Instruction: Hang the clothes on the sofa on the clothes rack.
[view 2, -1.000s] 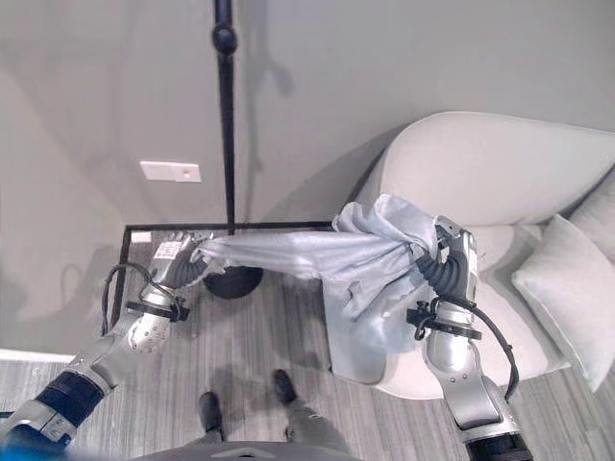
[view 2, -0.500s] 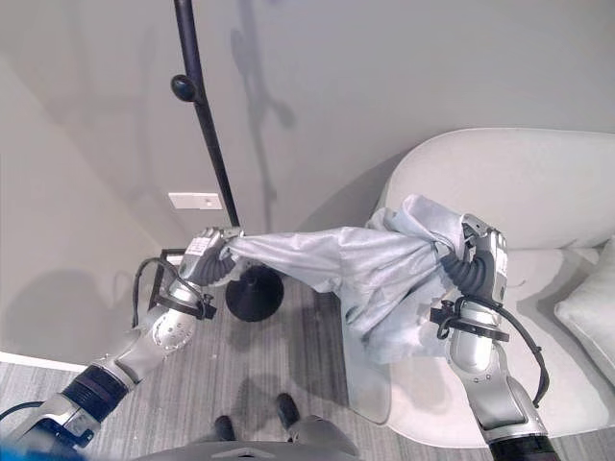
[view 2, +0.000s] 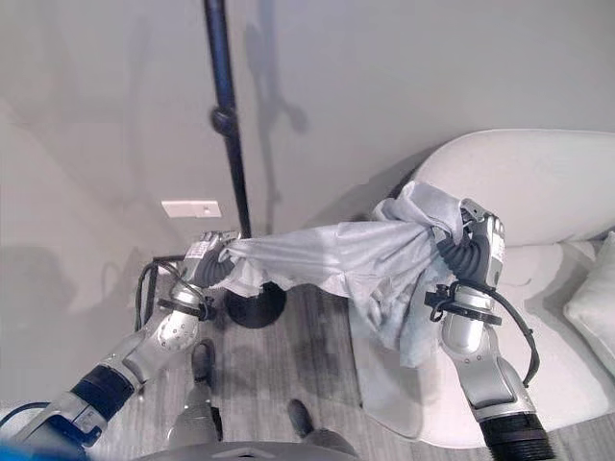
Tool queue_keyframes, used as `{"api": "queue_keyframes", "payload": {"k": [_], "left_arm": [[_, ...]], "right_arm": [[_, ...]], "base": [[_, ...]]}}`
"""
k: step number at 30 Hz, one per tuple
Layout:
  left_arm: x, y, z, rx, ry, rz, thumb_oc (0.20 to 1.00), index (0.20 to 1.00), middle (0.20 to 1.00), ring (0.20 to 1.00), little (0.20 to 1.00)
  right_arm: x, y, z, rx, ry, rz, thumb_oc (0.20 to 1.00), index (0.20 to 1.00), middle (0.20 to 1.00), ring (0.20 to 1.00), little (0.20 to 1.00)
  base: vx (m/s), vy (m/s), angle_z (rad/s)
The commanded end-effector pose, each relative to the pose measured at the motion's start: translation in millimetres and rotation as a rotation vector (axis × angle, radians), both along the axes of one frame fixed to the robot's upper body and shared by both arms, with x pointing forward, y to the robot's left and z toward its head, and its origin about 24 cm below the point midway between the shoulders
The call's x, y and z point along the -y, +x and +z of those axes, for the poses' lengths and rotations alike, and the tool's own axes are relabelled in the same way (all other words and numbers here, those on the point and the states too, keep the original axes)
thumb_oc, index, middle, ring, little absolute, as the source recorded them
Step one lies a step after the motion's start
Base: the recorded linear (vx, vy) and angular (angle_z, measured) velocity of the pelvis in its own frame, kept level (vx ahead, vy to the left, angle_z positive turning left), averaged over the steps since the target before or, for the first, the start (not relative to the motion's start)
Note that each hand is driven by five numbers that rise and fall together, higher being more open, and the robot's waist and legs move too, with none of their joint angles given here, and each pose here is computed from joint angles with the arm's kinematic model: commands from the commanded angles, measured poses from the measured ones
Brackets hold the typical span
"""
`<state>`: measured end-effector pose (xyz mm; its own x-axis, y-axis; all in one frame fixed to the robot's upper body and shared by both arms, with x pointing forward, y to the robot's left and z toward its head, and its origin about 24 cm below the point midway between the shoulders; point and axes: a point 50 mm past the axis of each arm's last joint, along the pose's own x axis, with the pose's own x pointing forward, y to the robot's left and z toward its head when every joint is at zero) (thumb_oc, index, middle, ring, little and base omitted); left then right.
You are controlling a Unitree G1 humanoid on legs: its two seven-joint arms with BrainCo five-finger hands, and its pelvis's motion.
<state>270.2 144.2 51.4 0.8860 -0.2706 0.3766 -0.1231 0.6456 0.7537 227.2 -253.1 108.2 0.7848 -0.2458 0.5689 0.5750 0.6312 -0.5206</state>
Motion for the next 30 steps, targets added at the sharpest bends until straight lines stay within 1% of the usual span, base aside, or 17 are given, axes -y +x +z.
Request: {"api": "queue_keyframes", "payload": {"k": [1,6,8,10,13,15,17,18,19,22,24,26,30], "left_arm": [[6,4,30,0.154,-0.049,-0.045,0.2,0.2,0.2,0.2,0.2],[-1,7,41,0.225,-0.015,-0.024,0.2,0.2,0.2,0.2,0.2],[-18,11,47,0.263,0.027,0.042,0.2,0.2,0.2,0.2,0.2],[-21,12,49,0.276,0.038,0.054,0.2,0.2,0.2,0.2,0.2],[-21,17,61,0.349,0.073,0.059,0.2,0.2,0.2,0.2,0.2],[-25,21,87,0.475,0.074,0.074,0.2,0.2,0.2,0.2,0.2],[-28,21,100,0.55,0.058,0.1,0.2,0.2,0.2,0.2,0.2],[-36,20,116,0.636,0.067,0.139,0.2,0.2,0.2,0.2,0.2],[-48,18,140,0.765,0.071,0.212,0.2,0.2,0.2,0.2,0.2],[-61,17,171,0.925,0.095,0.299,0.2,0.2,0.2,0.2,0.2],[-66,20,200,1.042,0.156,0.368,0.2,0.2,0.2,0.2,0.2],[-70,23,216,1.097,0.223,0.413,0.2,0.2,0.2,0.2,0.2],[-72,28,236,1.136,0.297,0.464,0.2,0.2,0.2,0.2,0.2]], "right_arm": [[-2,-2,27,0.135,-0.035,0.009,0.2,0.2,0.2,0.2,0.2],[-8,4,29,0.15,-0.041,-0.003,0.2,0.2,0.2,0.2,0.2],[-10,9,36,0.208,-0.063,-0.047,0.2,0.2,0.2,0.2,0.2],[-10,8,37,0.222,-0.059,-0.057,0.2,0.2,0.2,0.2,0.2],[-5,-6,44,0.309,-0.074,-0.105,0.2,0.2,0.2,0.2,0.2],[8,-20,56,0.401,-0.163,-0.225,0.2,0.2,0.2,0.2,0.2],[11,-27,66,0.463,-0.198,-0.264,0.2,0.2,0.2,0.2,0.2],[8,-34,79,0.529,-0.25,-0.261,0.2,0.2,0.2,0.2,0.2],[4,-40,94,0.589,-0.377,-0.255,0.2,0.2,0.2,0.2,0.2],[-6,-40,115,0.672,-0.476,-0.202,0.2,0.2,0.2,0.2,0.2],[-17,-33,135,0.747,-0.573,-0.153,0.2,0.2,0.2,0.2,0.2],[-23,-30,146,0.787,-0.631,-0.131,0.2,0.2,0.2,0.2,0.2],[-34,-22,165,0.851,-0.698,-0.093,0.2,0.2,0.2,0.2,0.2]], "base": [[0.24,0.289,-0.32],[0.16,0.228,-0.13],[0.24,0.113,-0.39],[0.11,0.027,-0.34],[0.19,0.199,-0.33],[0.04,0.119,-0.18],[0.12,-0.044,-0.25],[0.26,-0.103,-0.4],[0.25,-0.115,-0.1],[0.11,-0.049,0.08],[0.1,-0.026,0.03],[0.07,-0.013,-0.02],[0.05,-0.007,0.04]]}}
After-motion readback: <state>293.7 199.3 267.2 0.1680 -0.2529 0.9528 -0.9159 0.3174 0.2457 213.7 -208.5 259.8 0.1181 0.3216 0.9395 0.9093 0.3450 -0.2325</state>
